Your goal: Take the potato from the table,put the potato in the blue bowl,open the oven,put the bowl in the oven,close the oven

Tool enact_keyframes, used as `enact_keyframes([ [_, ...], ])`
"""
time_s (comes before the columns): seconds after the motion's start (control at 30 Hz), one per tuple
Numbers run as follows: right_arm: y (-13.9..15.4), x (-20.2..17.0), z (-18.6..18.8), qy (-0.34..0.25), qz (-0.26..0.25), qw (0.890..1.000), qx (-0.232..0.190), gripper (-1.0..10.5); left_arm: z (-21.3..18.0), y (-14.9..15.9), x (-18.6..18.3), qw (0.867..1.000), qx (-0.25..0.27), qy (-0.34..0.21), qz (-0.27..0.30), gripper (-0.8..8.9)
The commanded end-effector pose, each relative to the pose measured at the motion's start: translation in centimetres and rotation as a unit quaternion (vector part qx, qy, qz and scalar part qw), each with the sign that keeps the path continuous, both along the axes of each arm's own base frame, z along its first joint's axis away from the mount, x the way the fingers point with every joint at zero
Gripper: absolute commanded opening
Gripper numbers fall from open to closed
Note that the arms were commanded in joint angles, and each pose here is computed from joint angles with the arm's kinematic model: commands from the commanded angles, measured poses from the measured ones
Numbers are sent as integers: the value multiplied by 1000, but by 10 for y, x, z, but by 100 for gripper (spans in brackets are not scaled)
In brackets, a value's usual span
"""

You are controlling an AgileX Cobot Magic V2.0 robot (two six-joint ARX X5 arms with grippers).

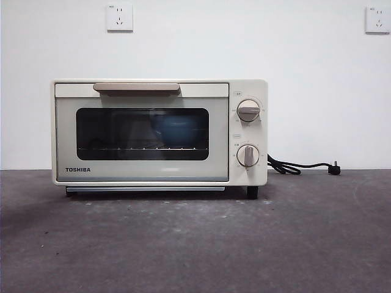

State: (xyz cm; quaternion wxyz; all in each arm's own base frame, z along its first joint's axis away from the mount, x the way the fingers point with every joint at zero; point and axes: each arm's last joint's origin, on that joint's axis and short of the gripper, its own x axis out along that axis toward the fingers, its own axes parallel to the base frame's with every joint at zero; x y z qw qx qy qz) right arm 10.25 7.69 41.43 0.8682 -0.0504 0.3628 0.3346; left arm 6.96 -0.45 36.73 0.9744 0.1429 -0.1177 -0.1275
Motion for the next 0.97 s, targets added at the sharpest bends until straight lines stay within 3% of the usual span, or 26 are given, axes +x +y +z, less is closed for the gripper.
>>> enact_keyframes([
  [0.03, -1, -2, 1, -3, -4, 1000, 5, 3, -39, 2, 14, 1000, -1, 11, 25, -4],
  [0.47, -4, -6, 3, -9, -4, 1000, 10, 3, -163, 7, 24, 993, -24, 74, 94, -4],
  [0.73, -5, -8, 3, -12, -4, 1000, 12, 3, -197, 8, 27, 989, -38, 100, 105, -4],
  [0.97, -6, -9, 4, -15, -4, 1000, 14, 3, -214, 8, 27, 980, -39, 164, 105, -4],
])
